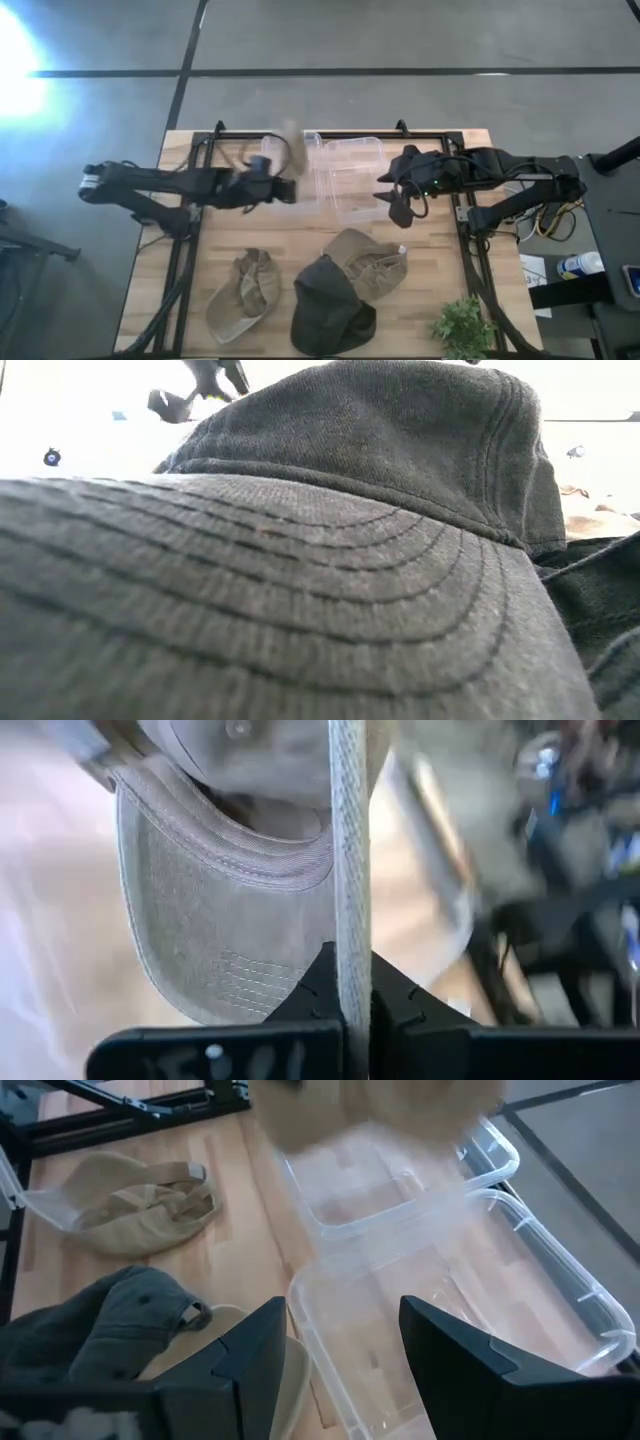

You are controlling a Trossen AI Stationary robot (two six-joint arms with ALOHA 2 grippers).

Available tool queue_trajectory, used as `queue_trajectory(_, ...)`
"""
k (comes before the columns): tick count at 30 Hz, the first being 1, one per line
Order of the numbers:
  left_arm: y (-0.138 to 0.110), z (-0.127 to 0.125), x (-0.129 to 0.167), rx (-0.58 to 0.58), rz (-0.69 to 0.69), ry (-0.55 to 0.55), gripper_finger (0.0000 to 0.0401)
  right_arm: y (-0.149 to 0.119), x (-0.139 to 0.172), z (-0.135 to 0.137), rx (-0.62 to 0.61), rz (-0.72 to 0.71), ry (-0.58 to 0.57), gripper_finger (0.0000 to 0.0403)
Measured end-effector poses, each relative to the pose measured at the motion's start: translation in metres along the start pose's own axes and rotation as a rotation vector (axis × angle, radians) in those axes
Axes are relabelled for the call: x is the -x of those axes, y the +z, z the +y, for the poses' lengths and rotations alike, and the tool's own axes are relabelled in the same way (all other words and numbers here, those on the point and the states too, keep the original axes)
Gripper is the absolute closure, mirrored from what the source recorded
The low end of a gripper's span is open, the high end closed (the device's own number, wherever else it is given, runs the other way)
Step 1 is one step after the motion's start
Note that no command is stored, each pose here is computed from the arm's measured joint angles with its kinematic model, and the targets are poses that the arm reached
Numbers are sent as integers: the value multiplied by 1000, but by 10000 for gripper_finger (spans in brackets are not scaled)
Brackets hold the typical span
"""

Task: Pick & Place hat
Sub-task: Put the top left brown cap into the left transparent bin, then put the left brown cap into the left transparent bin

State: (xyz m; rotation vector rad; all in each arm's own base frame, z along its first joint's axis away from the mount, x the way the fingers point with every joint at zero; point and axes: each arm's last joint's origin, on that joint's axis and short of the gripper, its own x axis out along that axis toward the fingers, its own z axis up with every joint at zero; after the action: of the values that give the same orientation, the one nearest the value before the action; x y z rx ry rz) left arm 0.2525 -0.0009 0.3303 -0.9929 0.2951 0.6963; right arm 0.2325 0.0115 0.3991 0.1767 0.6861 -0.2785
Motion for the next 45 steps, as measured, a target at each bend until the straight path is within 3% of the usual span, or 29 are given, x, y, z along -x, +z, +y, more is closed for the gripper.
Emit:
queue_trajectory(6,9,29,-48,201,149,-61,394,0,4,-2,-17,-12,-6,211)
queue_trajectory(12,23,55,-53,270,111,14,387,-1,5,-2,-29,-11,-5,211)
queue_trajectory(18,24,61,-55,215,122,77,310,-1,4,-2,-17,-8,-6,211)
queue_trajectory(21,20,65,-56,258,180,117,262,-2,3,-2,2,-5,-7,211)
queue_trajectory(23,20,63,-52,271,214,84,235,-2,3,-2,9,-8,-15,211)
queue_trajectory(27,31,40,-21,170,223,-88,207,-3,1,-2,24,-6,-32,211)
queue_trajectory(30,39,20,11,-7,205,-212,203,-4,0,-2,29,-1,-33,211)
queue_trajectory(32,39,13,31,-144,226,-229,204,-6,-1,-2,31,5,-35,211)
queue_trajectory(39,25,28,69,-340,415,171,206,-13,-9,-3,35,38,-45,211)
queue_trajectory(45,-10,37,85,-485,803,212,206,-17,-13,-2,33,65,-21,211)
